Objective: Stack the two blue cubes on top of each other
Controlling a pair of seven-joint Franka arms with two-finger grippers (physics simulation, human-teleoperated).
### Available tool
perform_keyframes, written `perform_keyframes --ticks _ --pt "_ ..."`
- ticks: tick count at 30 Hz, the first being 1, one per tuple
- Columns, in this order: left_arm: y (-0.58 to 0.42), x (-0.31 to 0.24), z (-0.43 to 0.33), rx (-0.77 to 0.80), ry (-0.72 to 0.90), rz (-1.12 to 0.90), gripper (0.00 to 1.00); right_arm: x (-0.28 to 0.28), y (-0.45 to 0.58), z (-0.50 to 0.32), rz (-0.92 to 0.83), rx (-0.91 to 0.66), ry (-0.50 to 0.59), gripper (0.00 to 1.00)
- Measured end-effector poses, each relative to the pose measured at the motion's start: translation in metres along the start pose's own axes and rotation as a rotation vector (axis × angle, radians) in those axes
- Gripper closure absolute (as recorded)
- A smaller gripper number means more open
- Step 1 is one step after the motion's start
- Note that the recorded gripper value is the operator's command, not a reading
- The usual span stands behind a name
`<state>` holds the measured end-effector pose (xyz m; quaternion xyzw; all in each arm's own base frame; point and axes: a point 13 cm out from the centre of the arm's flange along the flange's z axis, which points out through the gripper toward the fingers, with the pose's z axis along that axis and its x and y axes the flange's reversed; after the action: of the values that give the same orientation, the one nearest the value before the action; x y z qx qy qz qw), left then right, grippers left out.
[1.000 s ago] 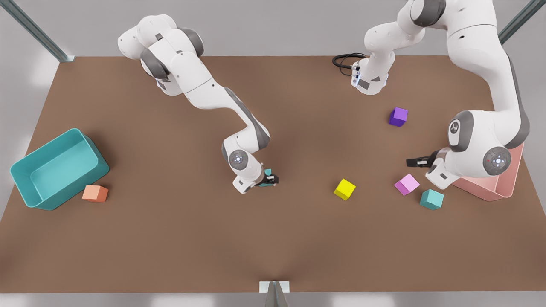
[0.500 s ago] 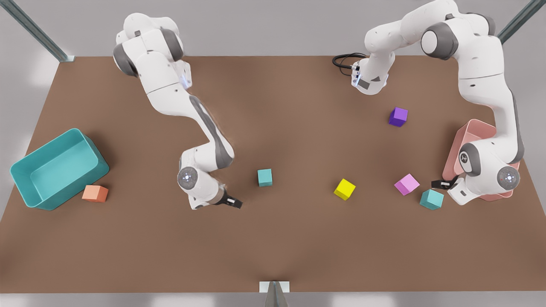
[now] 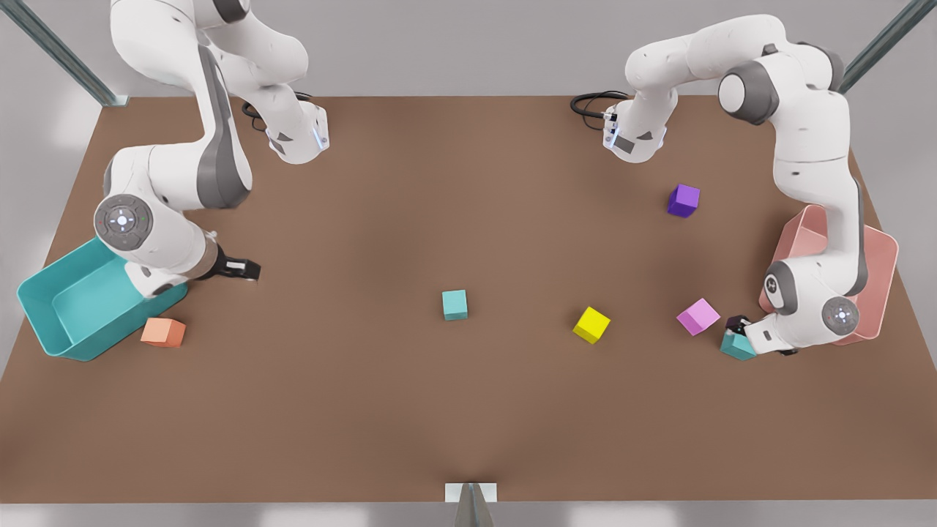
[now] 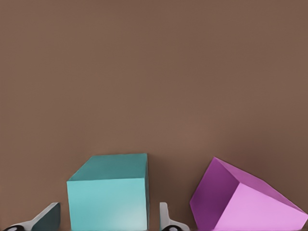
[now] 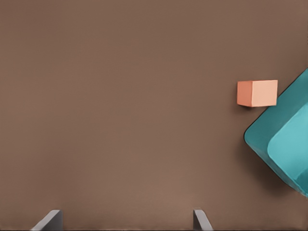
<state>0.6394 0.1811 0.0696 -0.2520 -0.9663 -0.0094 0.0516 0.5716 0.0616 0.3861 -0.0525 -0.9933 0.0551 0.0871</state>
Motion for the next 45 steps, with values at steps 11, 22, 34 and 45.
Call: perform_keyframes --ticks 11,22,34,45 --pt "0.013 0.001 0.017 -0.035 -0.014 0.086 0.55 0.014 -0.007 0.012 -0.107 0.024 0.067 0.00" --pt "-0.315 -0.223 -0.178 0.036 -0.110 0.301 0.55 0.014 -0.008 0.010 -0.163 0.022 0.069 0.00" --pt "-0.691 -0.260 -0.090 0.113 0.002 0.024 0.54 0.011 -0.012 0.005 -0.195 0.027 0.061 0.00" --pt "-0.697 -0.245 -0.070 0.097 0.091 -0.381 0.51 0.010 -0.011 0.009 -0.212 0.022 0.072 0.00"
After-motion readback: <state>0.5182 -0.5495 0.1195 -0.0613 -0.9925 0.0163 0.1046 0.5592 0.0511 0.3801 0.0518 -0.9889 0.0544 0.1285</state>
